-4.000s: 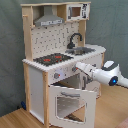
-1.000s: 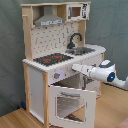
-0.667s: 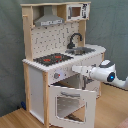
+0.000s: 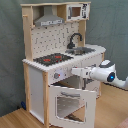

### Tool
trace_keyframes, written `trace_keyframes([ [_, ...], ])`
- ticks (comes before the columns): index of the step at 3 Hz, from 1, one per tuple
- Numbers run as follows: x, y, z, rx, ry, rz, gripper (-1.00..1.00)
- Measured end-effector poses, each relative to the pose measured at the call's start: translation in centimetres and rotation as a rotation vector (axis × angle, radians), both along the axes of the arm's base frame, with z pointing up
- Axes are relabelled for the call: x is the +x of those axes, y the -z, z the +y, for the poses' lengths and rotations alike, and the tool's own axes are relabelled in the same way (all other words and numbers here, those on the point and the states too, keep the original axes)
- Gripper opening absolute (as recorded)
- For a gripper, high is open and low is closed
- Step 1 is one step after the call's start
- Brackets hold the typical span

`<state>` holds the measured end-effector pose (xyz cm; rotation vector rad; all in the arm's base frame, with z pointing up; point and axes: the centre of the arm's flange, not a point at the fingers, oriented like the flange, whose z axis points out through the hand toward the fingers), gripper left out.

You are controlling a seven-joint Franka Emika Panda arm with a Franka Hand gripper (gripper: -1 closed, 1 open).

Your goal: Play with the kitchen

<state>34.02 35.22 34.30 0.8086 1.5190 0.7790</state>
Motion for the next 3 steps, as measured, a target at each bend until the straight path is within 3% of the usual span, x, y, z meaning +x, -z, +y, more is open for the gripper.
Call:
trace_keyframes([
  [3, -0.03, 0.03, 0.01, -0.304, -0.028, -0.008, -1.0],
])
